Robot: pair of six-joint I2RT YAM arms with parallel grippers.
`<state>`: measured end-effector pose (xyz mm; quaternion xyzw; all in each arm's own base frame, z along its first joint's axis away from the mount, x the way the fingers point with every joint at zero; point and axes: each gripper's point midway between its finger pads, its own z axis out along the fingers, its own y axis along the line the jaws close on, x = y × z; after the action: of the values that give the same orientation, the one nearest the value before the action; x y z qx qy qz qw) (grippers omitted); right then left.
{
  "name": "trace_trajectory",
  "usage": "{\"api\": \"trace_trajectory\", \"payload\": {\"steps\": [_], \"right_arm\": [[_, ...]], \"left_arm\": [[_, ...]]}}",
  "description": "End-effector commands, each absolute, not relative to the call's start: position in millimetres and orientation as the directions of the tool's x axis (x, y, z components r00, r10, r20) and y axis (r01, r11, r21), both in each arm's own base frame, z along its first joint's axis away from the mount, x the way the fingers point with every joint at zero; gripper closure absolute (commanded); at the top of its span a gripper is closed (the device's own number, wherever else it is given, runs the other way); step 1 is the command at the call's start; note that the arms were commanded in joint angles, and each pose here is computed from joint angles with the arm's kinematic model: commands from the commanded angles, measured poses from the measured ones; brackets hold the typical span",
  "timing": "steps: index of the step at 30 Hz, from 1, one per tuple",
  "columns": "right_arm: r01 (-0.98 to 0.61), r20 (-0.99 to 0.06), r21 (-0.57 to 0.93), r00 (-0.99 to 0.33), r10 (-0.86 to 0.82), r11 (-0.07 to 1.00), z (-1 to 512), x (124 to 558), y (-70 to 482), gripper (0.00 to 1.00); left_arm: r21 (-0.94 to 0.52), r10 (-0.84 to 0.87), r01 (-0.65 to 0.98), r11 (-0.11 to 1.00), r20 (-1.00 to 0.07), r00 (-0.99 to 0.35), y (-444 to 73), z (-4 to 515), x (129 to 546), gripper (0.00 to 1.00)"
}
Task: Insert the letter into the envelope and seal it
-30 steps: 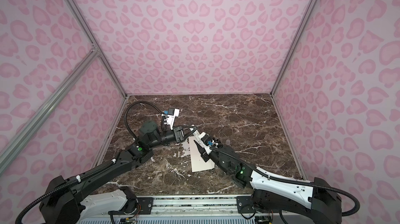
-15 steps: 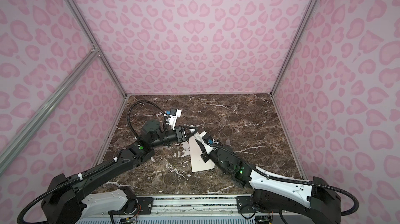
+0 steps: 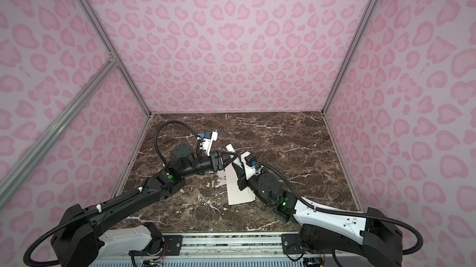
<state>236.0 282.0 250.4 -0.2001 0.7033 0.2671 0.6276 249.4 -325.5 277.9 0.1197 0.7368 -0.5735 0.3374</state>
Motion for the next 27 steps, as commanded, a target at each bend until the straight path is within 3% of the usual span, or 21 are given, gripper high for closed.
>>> {"api": "trace_trajectory", "payload": {"steps": [1, 12, 15, 22, 27], "right_arm": [[-0.616, -0.985, 0.174, -0.128, 0.12, 0.768, 261.3, 236.6, 283.0, 0.82], [-0.623, -0.982, 0.188, -0.142, 0.127, 0.759, 257.8, 234.7, 283.4, 0.81], [-0.625, -0.983, 0.183, -0.14, 0.122, 0.759, 258.8, 234.6, 284.0, 0.79], [-0.619, -0.987, 0.146, -0.144, 0.071, 0.772, 249.5, 231.7, 276.7, 0.52], [-0.563, -0.986, 0.072, -0.164, -0.026, 0.823, 231.4, 231.2, 252.6, 0.47]], "left_arm": [[-0.758, -0.248, 0.592, 0.274, -0.651, -0.718, -327.3, 292.1, 252.0, 0.52], [-0.764, -0.234, 0.594, 0.25, -0.644, -0.729, -333.6, 291.1, 251.9, 0.62], [-0.764, -0.232, 0.594, 0.252, -0.643, -0.73, -333.8, 289.5, 251.9, 0.71], [-0.746, -0.229, 0.588, 0.313, -0.66, -0.716, -327.7, 284.8, 257.1, 0.8], [-0.694, -0.204, 0.546, 0.469, -0.687, -0.698, -306.3, 262.6, 268.5, 0.83]]}}
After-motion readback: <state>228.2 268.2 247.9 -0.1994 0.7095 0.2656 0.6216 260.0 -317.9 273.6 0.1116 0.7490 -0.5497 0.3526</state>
